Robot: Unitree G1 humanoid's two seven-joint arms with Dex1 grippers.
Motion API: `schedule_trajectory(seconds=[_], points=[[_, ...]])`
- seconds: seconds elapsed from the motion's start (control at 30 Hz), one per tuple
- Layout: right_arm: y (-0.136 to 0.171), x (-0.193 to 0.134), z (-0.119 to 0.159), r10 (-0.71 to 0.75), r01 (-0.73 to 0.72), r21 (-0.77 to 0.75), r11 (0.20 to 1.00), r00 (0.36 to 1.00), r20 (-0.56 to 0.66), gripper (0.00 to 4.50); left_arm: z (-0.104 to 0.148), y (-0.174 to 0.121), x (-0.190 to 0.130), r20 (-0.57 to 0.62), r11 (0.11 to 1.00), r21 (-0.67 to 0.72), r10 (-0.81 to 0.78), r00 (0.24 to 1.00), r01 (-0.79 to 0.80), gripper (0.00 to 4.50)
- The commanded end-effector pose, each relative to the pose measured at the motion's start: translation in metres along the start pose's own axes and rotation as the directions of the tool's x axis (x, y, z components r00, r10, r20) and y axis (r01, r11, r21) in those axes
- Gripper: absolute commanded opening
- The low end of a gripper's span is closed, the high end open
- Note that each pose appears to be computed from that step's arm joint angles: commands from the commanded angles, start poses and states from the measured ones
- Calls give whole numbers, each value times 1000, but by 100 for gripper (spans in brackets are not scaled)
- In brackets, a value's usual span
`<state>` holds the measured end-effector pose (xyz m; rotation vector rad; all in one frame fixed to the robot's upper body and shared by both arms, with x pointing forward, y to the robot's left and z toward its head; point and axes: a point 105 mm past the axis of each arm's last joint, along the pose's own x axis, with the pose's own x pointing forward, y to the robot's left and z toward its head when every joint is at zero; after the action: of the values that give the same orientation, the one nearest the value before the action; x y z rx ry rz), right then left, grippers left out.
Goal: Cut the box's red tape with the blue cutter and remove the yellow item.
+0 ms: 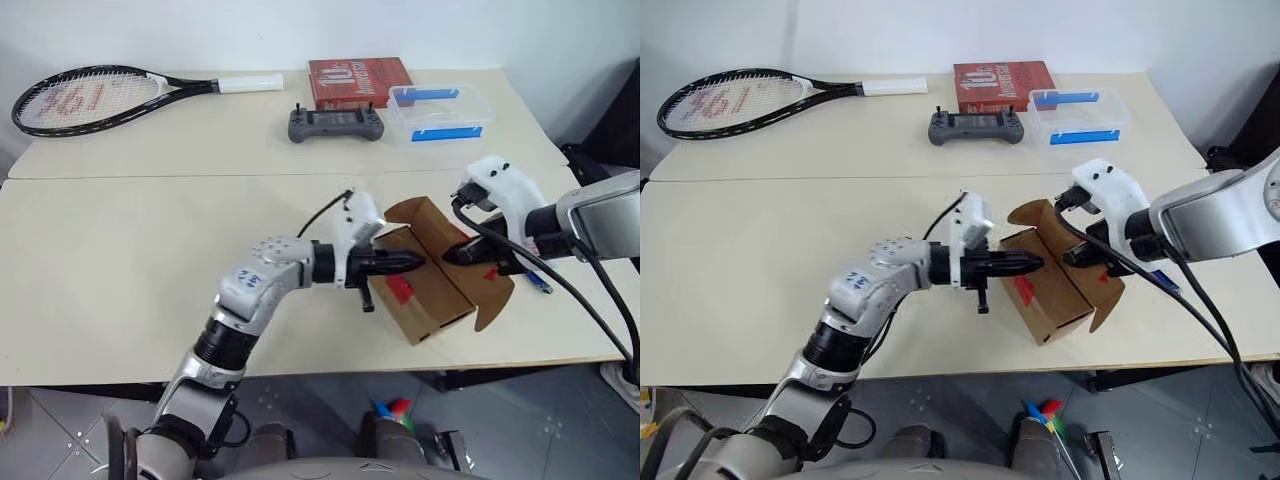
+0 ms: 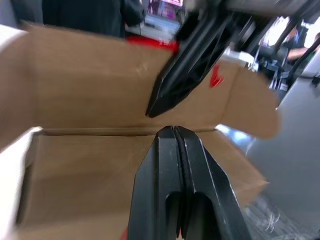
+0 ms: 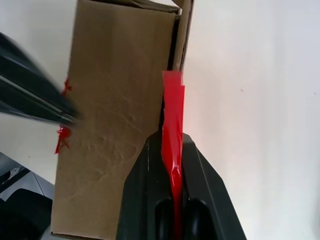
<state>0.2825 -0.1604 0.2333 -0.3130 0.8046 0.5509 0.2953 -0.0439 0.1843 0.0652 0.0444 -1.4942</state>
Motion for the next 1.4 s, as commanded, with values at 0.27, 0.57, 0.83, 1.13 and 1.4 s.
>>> schedule_trajectory(seconds=[0.27,0.57,0.83,1.13,1.4], points=[[0,-3,-9,-5,4,19,1000,1000,19,2,-30,6,8,-83,994,90,69,994,-62,0],[-53,-27,-18,-128,126,170,977,992,0,2,-56,6,-41,-224,997,13,79,971,-77,0],[-56,-19,-30,-68,77,164,983,996,-57,2,-63,11,-53,-205,986,-2,165,965,-169,0],[-44,11,-38,4,-1,157,988,1000,-14,2,-62,21,-65,-190,961,-7,269,944,-275,0],[-46,16,-42,-31,7,217,976,994,107,69,-61,26,-83,-231,951,-17,297,926,-309,0]])
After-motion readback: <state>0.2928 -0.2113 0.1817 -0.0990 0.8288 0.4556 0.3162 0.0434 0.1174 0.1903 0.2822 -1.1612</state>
